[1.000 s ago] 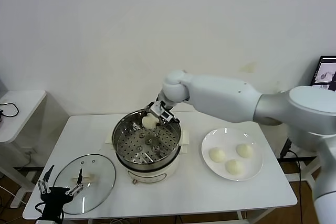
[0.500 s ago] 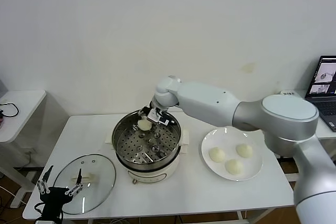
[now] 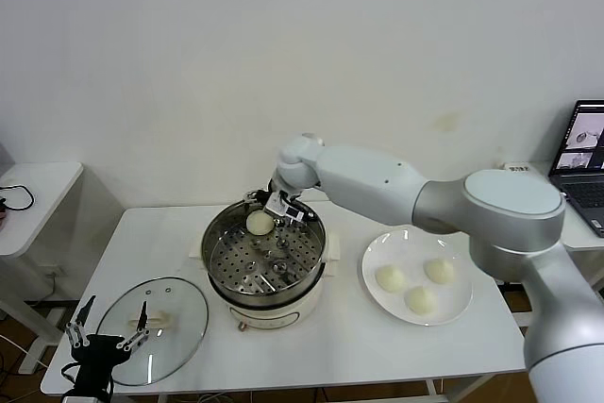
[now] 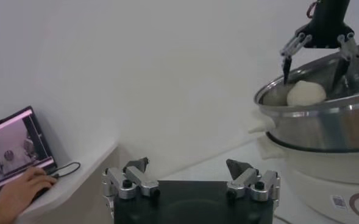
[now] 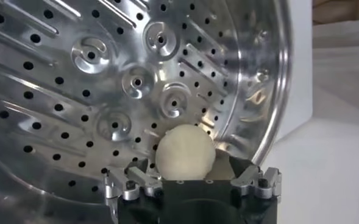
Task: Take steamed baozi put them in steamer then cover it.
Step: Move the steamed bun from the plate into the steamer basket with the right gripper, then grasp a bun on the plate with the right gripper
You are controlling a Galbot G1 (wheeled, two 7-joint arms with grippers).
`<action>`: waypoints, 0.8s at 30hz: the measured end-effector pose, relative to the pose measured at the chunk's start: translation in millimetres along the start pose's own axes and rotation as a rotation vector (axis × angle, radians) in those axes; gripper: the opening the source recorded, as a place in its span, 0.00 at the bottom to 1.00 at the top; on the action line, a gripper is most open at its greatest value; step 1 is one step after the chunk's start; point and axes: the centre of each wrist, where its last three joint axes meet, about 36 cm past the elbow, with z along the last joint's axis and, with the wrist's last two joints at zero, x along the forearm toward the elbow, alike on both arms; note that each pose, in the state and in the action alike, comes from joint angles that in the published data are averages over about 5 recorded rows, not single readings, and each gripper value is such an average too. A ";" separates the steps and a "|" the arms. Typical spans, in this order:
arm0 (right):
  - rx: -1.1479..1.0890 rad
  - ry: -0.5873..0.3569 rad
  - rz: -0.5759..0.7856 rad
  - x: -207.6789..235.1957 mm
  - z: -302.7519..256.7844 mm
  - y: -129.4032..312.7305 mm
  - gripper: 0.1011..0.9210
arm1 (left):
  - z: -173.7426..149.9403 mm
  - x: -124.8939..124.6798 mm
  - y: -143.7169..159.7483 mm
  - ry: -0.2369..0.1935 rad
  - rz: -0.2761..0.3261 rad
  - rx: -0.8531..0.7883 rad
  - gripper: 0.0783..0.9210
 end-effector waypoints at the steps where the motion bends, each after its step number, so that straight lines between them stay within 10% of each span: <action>1: -0.028 0.004 -0.001 7.7 0.9 1.0 0.88 | -0.5 0.3 0.6 -0.001 0.001 -0.001 0.88; 24: -0.647 0.186 -0.071 140.2 43.2 191.5 0.88 | -6.8 -4.0 5.6 -0.014 0.029 0.000 0.88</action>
